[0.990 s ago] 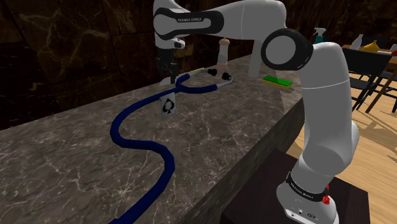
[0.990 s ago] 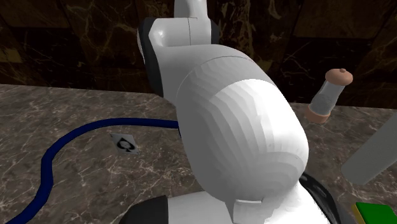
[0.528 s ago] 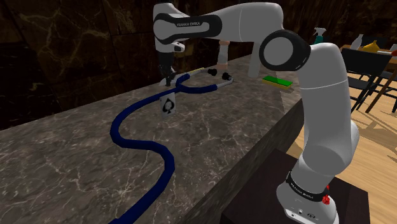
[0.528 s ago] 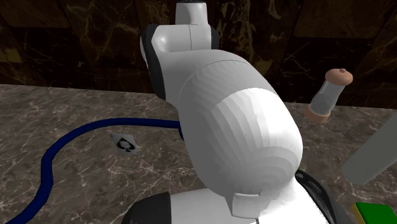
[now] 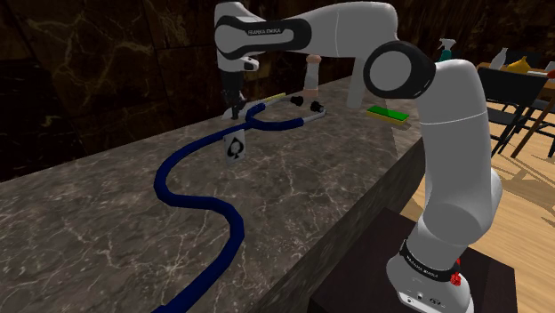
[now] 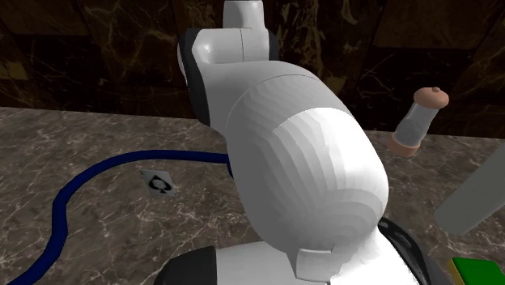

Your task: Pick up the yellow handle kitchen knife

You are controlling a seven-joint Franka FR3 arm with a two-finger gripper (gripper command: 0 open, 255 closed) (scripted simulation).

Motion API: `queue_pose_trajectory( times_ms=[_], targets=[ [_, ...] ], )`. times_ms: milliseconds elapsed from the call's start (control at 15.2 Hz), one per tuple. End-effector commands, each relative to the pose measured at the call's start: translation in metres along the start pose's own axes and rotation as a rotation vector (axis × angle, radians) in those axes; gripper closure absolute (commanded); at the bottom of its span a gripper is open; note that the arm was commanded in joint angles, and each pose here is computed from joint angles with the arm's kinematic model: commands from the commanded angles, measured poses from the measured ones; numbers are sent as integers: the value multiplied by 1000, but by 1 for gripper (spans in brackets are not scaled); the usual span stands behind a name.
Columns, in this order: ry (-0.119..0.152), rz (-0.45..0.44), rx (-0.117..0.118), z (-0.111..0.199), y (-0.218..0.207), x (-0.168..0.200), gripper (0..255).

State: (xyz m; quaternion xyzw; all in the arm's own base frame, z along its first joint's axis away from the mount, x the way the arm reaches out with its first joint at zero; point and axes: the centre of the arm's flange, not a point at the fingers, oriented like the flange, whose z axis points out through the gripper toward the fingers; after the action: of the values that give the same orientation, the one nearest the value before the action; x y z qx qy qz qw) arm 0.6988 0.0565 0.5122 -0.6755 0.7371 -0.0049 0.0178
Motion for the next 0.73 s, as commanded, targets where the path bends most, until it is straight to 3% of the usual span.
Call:
queue_pose_trajectory(
  times_ms=[0, 660],
  targets=[
    [0, 0, 0, -10, 0, 0, 255],
    [0, 0, 0, -63, -1, -1, 255]
  ],
)
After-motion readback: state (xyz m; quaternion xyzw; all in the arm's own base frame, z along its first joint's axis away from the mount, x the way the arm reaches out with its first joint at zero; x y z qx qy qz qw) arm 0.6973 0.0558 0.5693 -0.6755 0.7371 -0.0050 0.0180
